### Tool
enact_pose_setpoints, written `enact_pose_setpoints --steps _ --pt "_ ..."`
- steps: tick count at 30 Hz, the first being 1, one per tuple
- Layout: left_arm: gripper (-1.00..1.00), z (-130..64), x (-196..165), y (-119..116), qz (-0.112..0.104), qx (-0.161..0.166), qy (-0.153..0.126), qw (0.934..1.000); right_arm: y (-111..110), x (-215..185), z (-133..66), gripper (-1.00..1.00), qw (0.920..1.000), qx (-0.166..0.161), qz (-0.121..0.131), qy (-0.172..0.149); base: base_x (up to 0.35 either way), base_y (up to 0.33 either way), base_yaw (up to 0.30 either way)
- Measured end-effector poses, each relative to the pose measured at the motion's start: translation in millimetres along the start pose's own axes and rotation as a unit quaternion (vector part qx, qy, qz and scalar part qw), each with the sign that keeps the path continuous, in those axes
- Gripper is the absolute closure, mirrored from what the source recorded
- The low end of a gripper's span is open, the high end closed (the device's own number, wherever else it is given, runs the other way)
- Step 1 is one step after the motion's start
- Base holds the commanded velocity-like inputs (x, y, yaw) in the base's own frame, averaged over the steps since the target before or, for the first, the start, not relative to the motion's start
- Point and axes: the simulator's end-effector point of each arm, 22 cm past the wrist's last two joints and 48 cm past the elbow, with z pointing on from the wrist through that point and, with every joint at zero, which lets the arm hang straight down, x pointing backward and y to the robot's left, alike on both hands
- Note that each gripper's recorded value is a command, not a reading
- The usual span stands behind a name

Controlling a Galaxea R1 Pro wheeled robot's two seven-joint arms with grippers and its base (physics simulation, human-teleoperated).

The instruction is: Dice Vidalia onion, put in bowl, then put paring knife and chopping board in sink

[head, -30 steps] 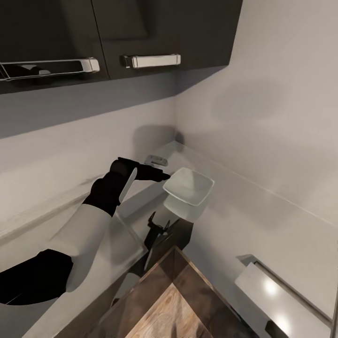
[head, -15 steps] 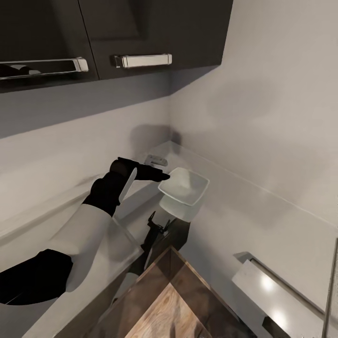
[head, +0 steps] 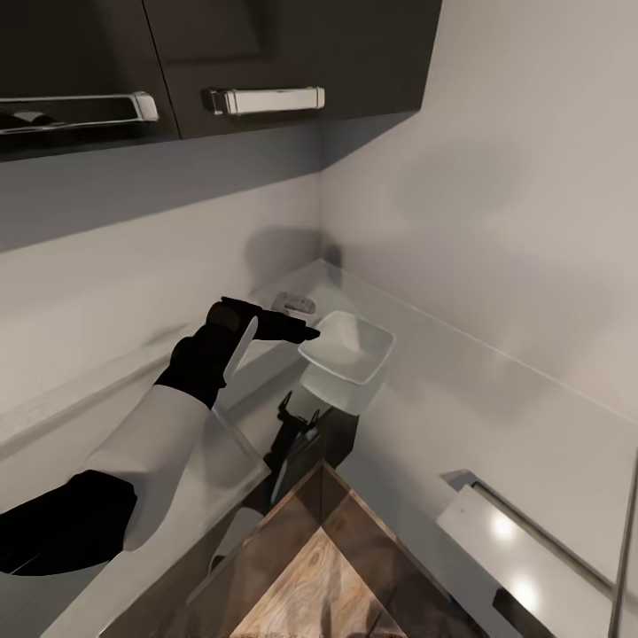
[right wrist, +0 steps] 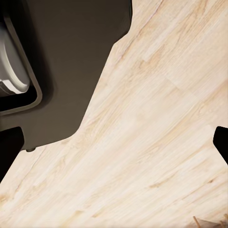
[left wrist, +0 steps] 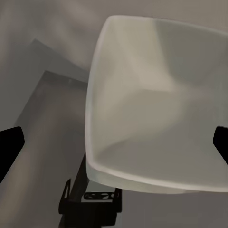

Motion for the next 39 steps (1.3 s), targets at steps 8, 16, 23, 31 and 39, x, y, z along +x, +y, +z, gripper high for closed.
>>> enact_pose_setpoints --steps 8,16,23,31,39 --pt "-1.0 6.4 7 2 -0.002 0.0 0.006 1.0 -1 5 -0.5 -1.0 1.0 0.001 -0.001 0.006 0.087 0.0 0.0" --pt "-1.0 13.5 14 4 -0.005 0.002 0.012 0.9999 -2 10 -1.2 -1.0 0.9999 0.002 -0.002 0.013 0.094 0.0 0.0" --pt "-1.0 18.5 20 5 -0.007 0.003 0.016 0.9998 -2 13 -1.8 -1.0 0.9998 0.002 -0.002 0.017 0.006 0.0 0.0" --pt "-1.0 19.4 21 5 -0.008 0.003 0.017 0.9998 -2 14 -1.8 -1.0 0.9998 0.003 -0.003 0.018 0.0 0.0 0.0" --pt "-1.0 21.9 27 6 -0.01 0.003 0.024 0.9997 -2 14 -1.8 -1.0 0.9998 0.003 -0.003 0.018 0.0 0.0 0.0"
